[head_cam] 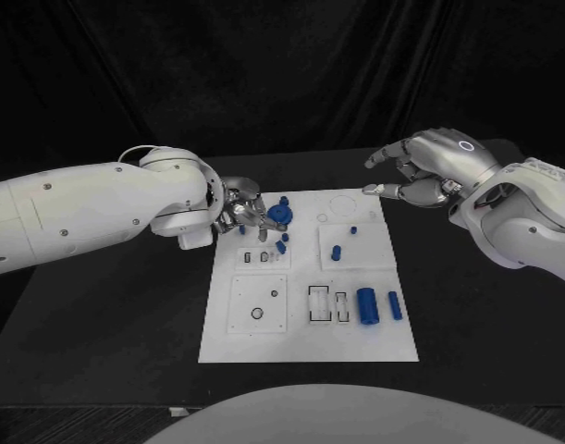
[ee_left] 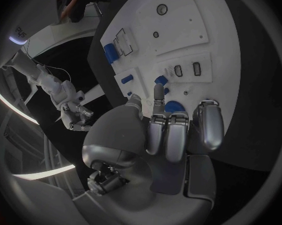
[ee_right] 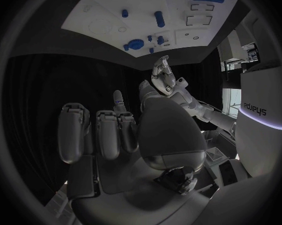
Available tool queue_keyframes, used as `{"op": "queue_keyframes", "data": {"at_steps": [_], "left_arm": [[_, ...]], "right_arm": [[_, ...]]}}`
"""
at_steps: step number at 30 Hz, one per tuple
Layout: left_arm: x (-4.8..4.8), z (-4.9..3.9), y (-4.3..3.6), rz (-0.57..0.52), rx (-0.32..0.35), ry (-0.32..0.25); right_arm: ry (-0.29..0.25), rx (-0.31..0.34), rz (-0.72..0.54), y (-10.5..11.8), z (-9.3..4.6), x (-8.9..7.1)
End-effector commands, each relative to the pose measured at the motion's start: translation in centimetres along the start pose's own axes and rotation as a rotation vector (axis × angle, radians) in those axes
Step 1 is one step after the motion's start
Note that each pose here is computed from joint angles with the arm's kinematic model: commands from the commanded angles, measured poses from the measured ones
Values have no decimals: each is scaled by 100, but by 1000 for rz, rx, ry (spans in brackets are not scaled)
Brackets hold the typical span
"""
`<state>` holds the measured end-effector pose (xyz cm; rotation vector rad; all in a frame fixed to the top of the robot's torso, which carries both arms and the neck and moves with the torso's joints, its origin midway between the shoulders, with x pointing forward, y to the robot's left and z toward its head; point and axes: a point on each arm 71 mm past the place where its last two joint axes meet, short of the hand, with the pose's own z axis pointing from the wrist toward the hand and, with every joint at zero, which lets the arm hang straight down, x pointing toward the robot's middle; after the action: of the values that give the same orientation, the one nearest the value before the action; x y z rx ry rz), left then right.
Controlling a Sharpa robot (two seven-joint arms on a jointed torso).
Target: Assemble the parts on the task board
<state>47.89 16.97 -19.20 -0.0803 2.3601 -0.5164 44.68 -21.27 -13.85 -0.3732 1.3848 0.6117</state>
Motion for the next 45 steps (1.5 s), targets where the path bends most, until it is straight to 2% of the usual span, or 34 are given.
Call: {"op": "queue_keyframes", "data": {"at_steps": [1, 19, 24, 30, 37, 45], "left_arm": [[12, 21, 16, 47, -64, 49], [-41, 178, -30, 74, -98, 77], [-18, 233, -75, 79, -93, 87], [-4, 267, -87, 78, -89, 90], [16, 314, -85, 77, -93, 96], [82, 360, -43, 75, -105, 116]], "right_arm": [[21, 27, 0, -18, 5, 48], [52, 30, 13, -25, -6, 233], [52, 25, 15, -15, -1, 248], [51, 24, 15, -19, -7, 251], [49, 18, 16, -12, 2, 255], [49, 15, 16, -12, 4, 260]]}}
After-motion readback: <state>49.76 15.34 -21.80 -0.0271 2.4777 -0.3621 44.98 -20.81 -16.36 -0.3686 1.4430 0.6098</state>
